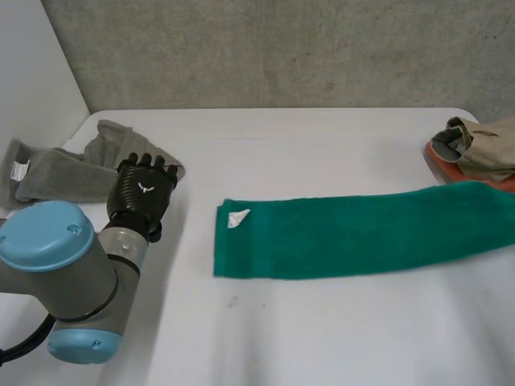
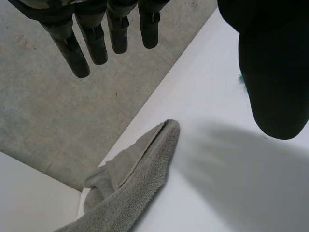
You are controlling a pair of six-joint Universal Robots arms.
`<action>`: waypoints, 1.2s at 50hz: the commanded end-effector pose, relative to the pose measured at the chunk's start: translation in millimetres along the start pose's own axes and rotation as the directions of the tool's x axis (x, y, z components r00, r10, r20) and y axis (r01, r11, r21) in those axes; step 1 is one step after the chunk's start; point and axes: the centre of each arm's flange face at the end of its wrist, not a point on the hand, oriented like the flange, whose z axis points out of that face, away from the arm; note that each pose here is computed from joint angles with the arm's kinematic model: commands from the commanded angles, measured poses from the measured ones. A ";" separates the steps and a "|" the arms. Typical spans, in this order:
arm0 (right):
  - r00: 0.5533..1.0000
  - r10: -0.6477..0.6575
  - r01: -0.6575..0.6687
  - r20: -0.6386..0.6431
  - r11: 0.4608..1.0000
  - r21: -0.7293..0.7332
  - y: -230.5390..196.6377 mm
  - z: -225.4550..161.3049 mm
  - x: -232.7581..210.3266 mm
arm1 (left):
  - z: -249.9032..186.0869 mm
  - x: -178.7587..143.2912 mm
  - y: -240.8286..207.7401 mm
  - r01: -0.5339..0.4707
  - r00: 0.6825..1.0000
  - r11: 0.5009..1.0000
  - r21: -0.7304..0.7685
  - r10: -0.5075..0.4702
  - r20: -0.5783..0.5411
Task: Fold the laundry.
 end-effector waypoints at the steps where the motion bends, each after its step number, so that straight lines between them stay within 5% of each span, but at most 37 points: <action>1: 0.997 -0.067 0.069 -0.024 0.994 0.090 -32.8 -7.7 3.6 | -1.0 -3.0 -3.7 0.002 1.000 1.000 0.010 -0.002 0.008; 7: 0.996 -0.048 0.022 0.077 0.949 0.313 -110.0 -34.3 -42.1 | -2.1 -6.2 -7.9 0.006 1.000 1.000 0.021 -0.007 0.016; 11: 0.983 -0.091 0.003 0.158 0.875 0.485 -165.3 -65.8 -86.3 | -2.6 -8.6 -10.3 0.008 1.000 1.000 0.028 -0.008 0.022; 16: 0.946 -0.203 -0.035 0.253 0.710 0.703 -225.9 -122.5 -157.0 | -3.6 -9.9 -12.7 0.010 1.000 0.999 0.035 -0.011 0.025; 20: 0.899 -0.290 -0.092 0.329 0.609 0.788 -244.0 -152.9 -209.8 | -4.6 -11.0 -14.1 0.011 1.000 0.999 0.039 -0.012 0.028; 27: 0.797 -0.413 -0.179 0.440 0.535 0.826 -244.9 -188.9 -282.2 | -6.2 -9.8 -13.1 0.009 1.000 0.999 0.037 -0.009 0.023; 32: 0.729 -0.477 -0.195 0.491 0.543 0.817 -227.6 -202.3 -318.5 | -5.7 -9.8 -13.2 0.009 1.000 0.999 0.038 -0.010 0.023; 39: 0.767 -0.425 -0.170 0.480 0.587 0.792 -229.8 -195.0 -308.8 | -3.7 -9.6 -19.1 0.009 1.000 0.998 0.058 -0.011 0.026; 43: 0.846 -0.227 -0.225 0.483 0.669 0.709 -247.2 -182.9 -264.0 | -4.9 -4.0 -33.6 0.013 1.000 0.994 0.104 -0.014 0.014; 46: 0.858 -0.059 -0.308 0.510 0.735 0.604 -241.7 -163.3 -230.6 | -8.3 3.8 -44.6 0.016 1.000 0.990 0.140 -0.016 -0.006; 51: 0.787 0.242 -0.499 0.568 0.790 0.355 -213.6 -144.3 -182.5 | -13.5 14.2 -55.0 0.021 0.999 0.984 0.175 -0.015 -0.036; 55: 0.767 0.317 -0.496 0.558 0.845 0.201 -178.8 -135.8 -173.6 | -18.2 21.8 -61.0 0.026 0.998 0.981 0.195 -0.015 -0.057; 60: 0.807 0.306 -0.413 0.505 0.904 0.112 -139.3 -121.1 -169.2 | -20.0 28.2 -62.2 0.026 0.997 0.979 0.200 -0.012 -0.074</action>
